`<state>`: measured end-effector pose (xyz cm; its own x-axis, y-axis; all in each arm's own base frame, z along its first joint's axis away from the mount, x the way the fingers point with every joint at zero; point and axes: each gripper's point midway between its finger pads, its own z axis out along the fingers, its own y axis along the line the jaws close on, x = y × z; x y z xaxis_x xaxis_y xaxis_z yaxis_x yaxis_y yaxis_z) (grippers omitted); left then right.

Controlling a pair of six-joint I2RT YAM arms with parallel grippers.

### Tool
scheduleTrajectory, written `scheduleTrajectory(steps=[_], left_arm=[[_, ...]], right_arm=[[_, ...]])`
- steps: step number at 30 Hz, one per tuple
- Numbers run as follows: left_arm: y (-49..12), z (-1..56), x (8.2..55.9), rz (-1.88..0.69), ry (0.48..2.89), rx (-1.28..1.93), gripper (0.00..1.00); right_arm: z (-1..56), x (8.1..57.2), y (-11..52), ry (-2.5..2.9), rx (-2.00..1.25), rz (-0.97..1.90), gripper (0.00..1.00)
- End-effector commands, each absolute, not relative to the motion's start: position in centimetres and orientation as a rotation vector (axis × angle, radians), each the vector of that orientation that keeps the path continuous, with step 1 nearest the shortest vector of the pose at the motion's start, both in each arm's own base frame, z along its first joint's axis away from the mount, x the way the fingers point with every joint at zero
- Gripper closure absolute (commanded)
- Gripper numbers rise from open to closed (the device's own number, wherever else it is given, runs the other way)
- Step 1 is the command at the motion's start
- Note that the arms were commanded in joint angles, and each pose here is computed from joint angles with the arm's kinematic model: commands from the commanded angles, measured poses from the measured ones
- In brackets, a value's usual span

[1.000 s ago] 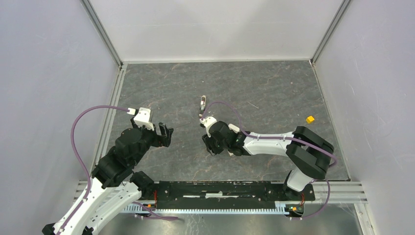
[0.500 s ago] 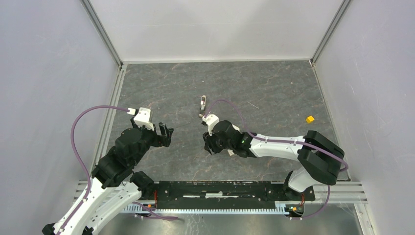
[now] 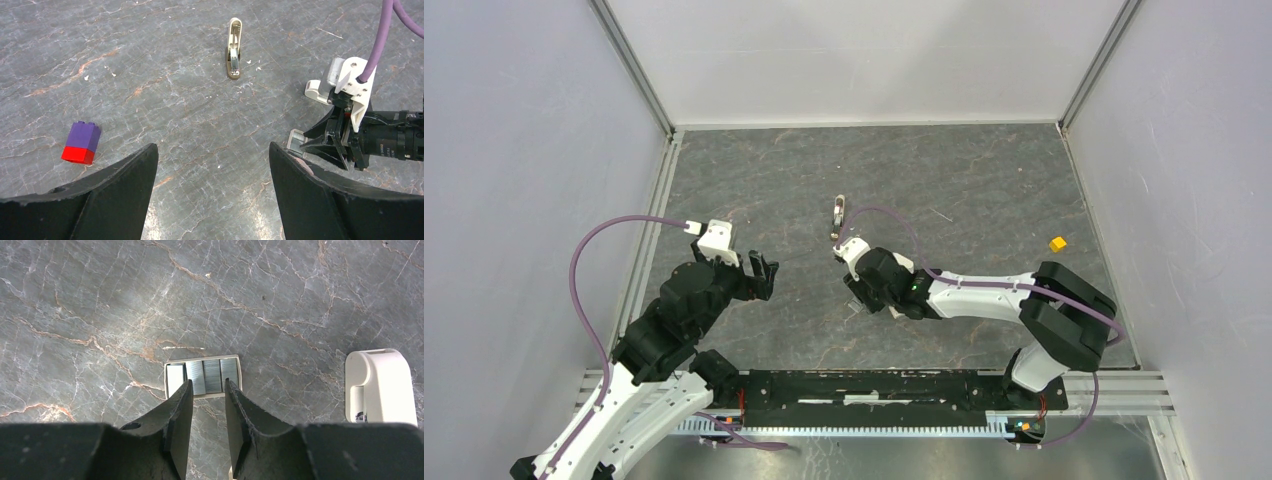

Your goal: Load the staples into the stapler

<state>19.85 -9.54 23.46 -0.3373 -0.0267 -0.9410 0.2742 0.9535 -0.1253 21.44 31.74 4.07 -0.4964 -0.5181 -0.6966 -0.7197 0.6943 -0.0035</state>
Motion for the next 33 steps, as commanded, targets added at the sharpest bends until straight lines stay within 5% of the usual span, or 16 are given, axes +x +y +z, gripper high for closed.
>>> scheduleTrajectory(steps=[1,33], left_arm=[[-9.4,23.9,20.3,-0.274,1.869,0.215,0.12],[-9.3,24.0,20.2,-0.275,1.862,0.211,0.12]], right_arm=[[5.2,22.3,32.7,2.161,-0.973,0.387,0.64],[4.2,22.3,32.6,2.188,-0.984,0.37,0.71]])
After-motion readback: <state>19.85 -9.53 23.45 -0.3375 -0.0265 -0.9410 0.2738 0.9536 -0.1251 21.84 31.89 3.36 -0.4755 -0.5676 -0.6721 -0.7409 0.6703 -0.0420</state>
